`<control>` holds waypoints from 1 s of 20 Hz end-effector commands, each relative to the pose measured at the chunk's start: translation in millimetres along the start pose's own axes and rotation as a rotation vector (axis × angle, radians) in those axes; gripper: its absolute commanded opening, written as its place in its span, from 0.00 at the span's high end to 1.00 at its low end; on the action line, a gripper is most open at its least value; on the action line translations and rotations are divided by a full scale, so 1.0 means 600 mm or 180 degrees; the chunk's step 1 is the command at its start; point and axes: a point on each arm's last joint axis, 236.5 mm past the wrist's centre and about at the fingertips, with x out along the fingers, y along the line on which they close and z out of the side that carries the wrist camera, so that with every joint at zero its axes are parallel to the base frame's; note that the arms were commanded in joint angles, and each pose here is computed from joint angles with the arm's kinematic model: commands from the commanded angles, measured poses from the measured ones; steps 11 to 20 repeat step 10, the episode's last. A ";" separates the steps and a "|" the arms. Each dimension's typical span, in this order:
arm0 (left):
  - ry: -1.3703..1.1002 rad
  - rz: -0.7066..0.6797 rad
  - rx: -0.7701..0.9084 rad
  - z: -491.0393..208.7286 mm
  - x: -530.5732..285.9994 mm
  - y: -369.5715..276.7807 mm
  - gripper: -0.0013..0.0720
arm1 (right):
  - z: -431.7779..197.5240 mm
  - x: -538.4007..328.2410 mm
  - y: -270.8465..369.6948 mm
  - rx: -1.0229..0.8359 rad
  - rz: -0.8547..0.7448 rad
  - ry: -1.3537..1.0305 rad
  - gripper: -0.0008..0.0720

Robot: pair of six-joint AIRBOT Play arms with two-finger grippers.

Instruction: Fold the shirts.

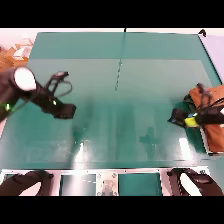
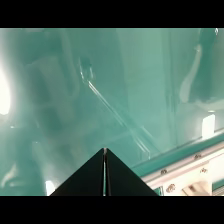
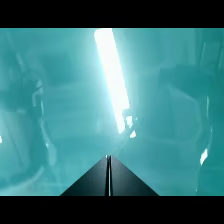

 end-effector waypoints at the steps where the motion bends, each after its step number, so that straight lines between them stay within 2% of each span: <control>1: 0.0005 0.0001 -0.0039 -0.047 0.035 -0.001 0.95 | -0.064 0.041 0.025 -0.0303 0.0091 0.0134 0.97; 20: -0.0033 -0.0006 -0.0040 -0.043 0.034 -0.002 0.95 | -0.074 0.042 0.028 -0.0353 0.0089 0.0195 0.97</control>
